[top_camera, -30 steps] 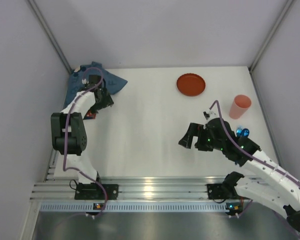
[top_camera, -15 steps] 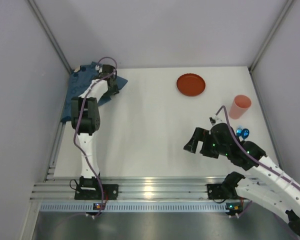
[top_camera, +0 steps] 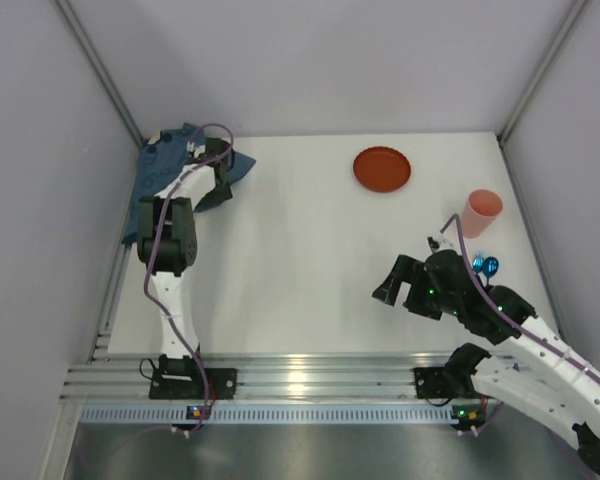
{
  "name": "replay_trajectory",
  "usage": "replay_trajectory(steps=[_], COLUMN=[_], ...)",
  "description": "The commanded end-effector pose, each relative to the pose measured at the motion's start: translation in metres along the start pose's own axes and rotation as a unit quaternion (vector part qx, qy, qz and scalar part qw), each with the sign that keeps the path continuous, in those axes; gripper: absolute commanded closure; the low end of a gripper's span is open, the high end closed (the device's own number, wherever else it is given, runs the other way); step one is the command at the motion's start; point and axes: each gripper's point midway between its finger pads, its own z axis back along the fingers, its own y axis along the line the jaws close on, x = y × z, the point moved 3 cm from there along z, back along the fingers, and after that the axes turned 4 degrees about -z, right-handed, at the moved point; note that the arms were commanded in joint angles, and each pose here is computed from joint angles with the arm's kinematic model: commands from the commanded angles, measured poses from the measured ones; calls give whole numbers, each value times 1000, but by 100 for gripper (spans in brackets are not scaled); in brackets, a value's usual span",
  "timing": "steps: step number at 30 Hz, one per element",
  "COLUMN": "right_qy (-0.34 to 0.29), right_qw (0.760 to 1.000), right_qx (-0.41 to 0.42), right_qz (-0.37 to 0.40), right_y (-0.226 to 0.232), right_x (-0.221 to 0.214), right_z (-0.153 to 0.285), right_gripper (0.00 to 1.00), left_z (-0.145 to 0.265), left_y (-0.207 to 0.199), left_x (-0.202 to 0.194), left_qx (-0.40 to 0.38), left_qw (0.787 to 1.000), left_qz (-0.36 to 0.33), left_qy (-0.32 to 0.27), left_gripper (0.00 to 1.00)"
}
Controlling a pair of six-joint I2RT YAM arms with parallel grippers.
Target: Set the dinner table for one person
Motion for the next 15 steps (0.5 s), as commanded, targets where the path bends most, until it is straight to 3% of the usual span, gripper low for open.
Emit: replay_trajectory(steps=[1, 6, 15], right_qy=[-9, -14, 6], right_qw=[1000, 1000, 1000], right_qx=[-13, -20, -30], right_qz=[-10, -8, -8], right_y=[-6, -9, -19], right_x=[2, 3, -8], right_z=[0, 4, 12], right_gripper=[0, 0, 0], left_z=[4, -11, -58], left_y=[23, 27, 36], left_x=[-42, -62, -37], left_qx=[31, 29, -12], left_qw=[997, 995, 995], left_qz=[-23, -36, 2], left_qy=[66, 90, 103], left_gripper=[38, 47, 72])
